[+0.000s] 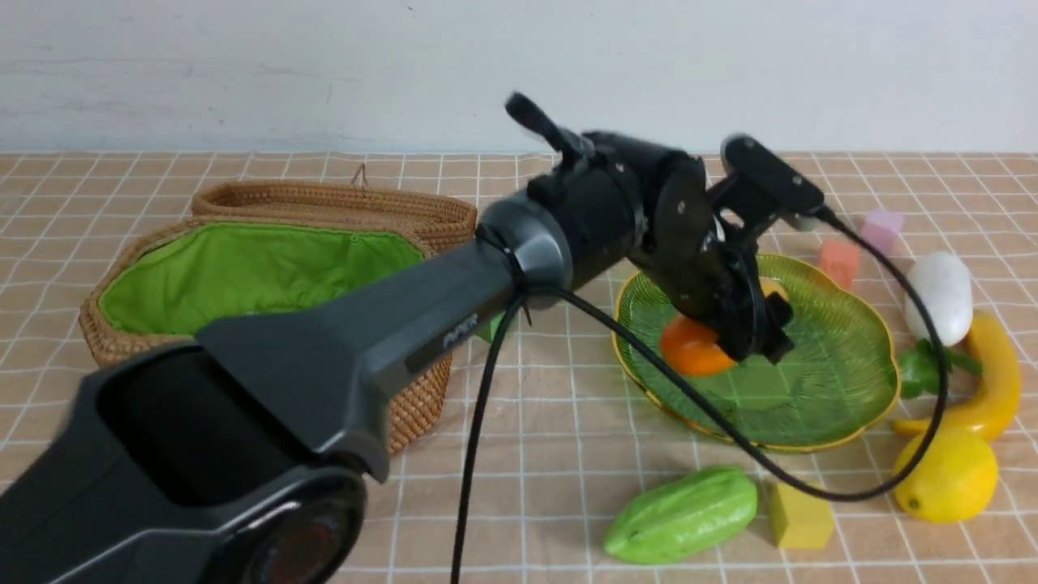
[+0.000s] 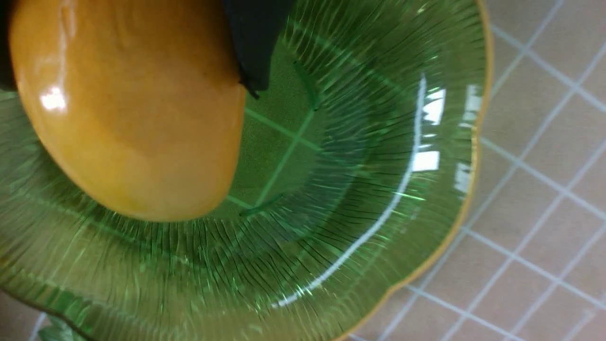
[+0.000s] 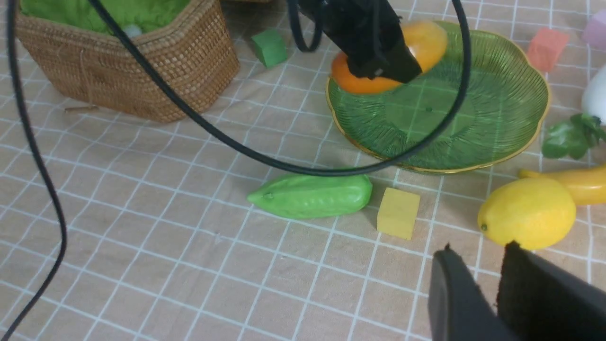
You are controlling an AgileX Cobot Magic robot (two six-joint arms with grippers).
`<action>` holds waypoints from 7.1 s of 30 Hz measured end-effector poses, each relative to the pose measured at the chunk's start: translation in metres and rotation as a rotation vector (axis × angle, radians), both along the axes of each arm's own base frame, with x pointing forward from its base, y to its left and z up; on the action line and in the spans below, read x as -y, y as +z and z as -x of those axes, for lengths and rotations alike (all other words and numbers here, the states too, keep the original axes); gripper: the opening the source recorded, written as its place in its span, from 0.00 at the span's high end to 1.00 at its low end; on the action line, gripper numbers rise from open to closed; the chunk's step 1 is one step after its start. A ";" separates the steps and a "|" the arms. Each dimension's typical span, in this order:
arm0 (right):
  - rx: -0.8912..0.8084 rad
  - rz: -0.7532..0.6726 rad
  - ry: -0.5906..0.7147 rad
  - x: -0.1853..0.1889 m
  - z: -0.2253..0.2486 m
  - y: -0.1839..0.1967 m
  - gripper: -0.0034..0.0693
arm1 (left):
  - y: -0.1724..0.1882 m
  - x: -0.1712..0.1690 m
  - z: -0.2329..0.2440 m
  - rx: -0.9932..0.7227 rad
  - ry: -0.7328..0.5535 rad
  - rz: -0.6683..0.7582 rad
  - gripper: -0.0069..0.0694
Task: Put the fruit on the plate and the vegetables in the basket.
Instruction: Grab the mango with your left arm and place it on the right plate, then take a chayote with your left arm and place it on the basket on the left, then use the right arm to grab a lemon and put it into the right plate, then use the right arm to grab a banana and put it into the right plate
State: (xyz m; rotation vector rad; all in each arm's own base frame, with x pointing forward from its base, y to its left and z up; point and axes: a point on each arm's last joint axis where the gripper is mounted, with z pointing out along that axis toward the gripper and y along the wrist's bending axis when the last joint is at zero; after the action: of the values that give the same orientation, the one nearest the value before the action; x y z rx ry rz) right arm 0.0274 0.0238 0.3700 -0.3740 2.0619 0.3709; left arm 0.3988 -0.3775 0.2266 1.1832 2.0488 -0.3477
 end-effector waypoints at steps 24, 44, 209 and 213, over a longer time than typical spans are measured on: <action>0.035 0.005 -0.124 0.012 0.005 0.016 0.70 | 0.079 -0.042 0.099 -0.320 -0.010 -0.269 0.57; -0.041 0.009 -0.036 0.006 0.011 0.010 0.70 | -0.055 -0.021 0.107 -0.402 -0.063 -0.593 0.38; -0.668 -0.068 -0.502 0.008 -0.364 -0.142 0.50 | 0.101 -0.275 0.308 -0.022 0.200 0.244 0.93; -0.694 -0.053 -0.490 0.001 -0.377 -0.162 0.48 | 0.101 -0.275 0.308 -0.022 0.199 0.244 0.93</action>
State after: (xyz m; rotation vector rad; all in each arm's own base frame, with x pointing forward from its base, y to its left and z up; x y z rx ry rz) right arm 0.4044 0.0228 0.2079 0.3501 2.7088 0.2718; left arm 0.0910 -0.1020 0.3271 0.8250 2.0542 -0.4982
